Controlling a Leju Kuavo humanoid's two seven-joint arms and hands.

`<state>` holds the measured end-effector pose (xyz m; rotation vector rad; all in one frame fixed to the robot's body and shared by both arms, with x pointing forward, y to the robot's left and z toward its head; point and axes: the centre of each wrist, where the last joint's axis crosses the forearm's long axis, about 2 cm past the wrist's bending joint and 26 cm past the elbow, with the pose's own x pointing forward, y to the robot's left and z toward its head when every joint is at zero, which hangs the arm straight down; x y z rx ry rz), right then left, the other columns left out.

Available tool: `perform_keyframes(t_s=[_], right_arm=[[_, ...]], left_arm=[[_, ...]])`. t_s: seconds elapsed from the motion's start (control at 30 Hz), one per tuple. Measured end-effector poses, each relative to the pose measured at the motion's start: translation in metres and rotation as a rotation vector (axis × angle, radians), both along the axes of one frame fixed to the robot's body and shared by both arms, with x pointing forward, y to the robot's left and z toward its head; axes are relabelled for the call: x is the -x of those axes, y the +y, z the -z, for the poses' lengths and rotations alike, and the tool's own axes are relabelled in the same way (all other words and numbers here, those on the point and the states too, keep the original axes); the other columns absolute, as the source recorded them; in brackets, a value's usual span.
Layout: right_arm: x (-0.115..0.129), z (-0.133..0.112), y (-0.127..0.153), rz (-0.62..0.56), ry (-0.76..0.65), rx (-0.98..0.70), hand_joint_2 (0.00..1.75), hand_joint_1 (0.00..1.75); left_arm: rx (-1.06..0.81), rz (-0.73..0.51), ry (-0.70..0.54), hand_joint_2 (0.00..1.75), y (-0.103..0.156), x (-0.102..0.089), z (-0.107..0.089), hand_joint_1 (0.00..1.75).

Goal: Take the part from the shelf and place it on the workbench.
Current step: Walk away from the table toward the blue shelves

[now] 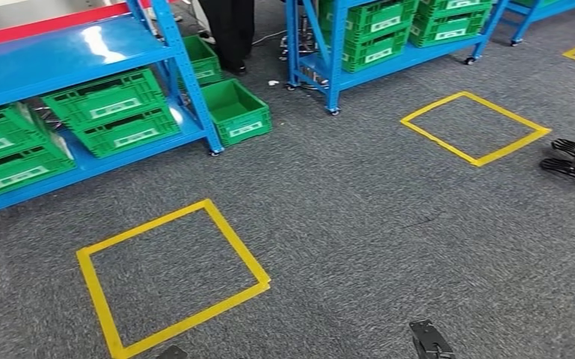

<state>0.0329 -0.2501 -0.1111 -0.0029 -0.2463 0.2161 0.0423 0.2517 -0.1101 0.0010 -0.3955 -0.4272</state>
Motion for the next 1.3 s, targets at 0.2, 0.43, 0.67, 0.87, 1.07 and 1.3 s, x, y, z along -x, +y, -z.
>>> perform_keyframes(t_s=[0.2, 0.43, 0.67, 0.87, 1.07, 1.3], right_arm=[[-0.0009, -0.0001, 0.0000, 0.001, -0.001, -0.001, 0.00, 0.00], [-0.0015, -0.0002, 0.0002, -0.002, -0.002, -0.001, 0.00, 0.00], [-0.0018, -0.0003, 0.0012, -0.004, 0.003, -0.002, 0.00, 0.00], [-0.0032, -0.0005, 0.0029, -0.006, 0.000, -0.004, 0.00, 0.00], [-0.0023, -0.0004, 0.0028, -0.006, 0.002, -0.003, 0.00, 0.00], [-0.0050, -0.0007, 0.0028, -0.005, 0.003, -0.003, 0.00, 0.00]], left_arm=[[-0.002, -0.001, -0.007, 0.00, 0.0002, -0.0034, -0.0004, 0.00], [0.003, -0.003, -0.001, 0.00, -0.0004, -0.0011, -0.0002, 0.00], [0.005, -0.009, 0.000, 0.00, 0.0006, -0.0014, -0.0001, 0.00], [0.005, -0.021, 0.004, 0.00, 0.0025, -0.0002, 0.0002, 0.00], [0.005, -0.060, 0.003, 0.00, 0.0015, 0.0003, 0.0001, 0.00], [-0.008, -0.110, 0.001, 0.00, 0.0070, 0.0006, 0.0005, 0.00]])
